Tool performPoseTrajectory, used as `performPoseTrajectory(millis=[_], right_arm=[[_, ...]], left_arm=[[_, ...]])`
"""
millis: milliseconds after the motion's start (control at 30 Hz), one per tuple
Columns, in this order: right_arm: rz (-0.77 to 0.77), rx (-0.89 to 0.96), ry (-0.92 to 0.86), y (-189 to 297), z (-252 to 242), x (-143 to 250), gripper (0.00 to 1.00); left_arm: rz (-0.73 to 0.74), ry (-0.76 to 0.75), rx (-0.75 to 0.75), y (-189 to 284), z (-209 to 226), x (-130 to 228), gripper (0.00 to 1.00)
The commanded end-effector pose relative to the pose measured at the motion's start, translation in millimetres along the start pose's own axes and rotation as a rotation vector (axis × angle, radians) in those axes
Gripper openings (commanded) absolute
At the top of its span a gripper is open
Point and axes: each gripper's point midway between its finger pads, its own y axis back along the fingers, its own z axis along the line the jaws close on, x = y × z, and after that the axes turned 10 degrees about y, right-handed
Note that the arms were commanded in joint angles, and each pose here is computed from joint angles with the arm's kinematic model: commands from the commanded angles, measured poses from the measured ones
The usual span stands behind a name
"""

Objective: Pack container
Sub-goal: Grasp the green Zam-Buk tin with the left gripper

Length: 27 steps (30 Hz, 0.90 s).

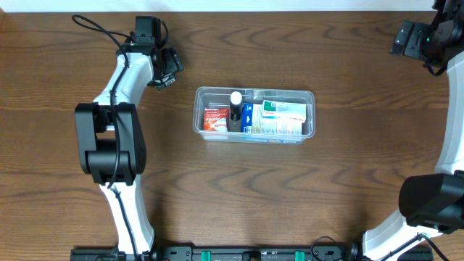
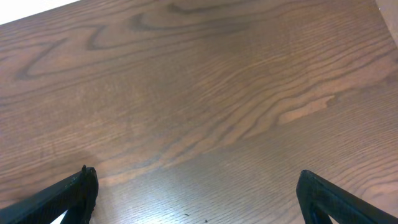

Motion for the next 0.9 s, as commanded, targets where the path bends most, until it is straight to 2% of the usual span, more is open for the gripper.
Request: performPoseTrajectory(millis=[0,467,533,633,700,867], right_arm=[[-0.001,0.01,-0.017,0.1,-4.0,-0.6,0.99],[-0.001,0.01,-0.017,0.1,-4.1,-0.7,0.99],[-0.001,0.01,-0.017,0.1,-4.0,-0.7,0.99],[-0.001,0.01,-0.017,0.1,-4.0,-0.7,0.99],[-0.001,0.01,-0.017,0.1,-4.1,-0.6,0.99],[-0.001,0.01,-0.017,0.1,-4.1,-0.7,0.99]], left_arm=[[0.03,0.037,-0.041,-21.2,10.5,9.3,0.87],[0.017,0.036,-0.074,-26.4,17.4,8.2,0.86],[0.016,0.036,-0.073,-26.4,17.0,8.1,0.8],[0.014,0.036,-0.071,-26.5,16.5,7.5,0.61],[0.014,0.036,-0.071,-26.5,16.5,7.6,0.58],[0.024,0.035,-0.078,-24.1,18.1,9.7,0.58]])
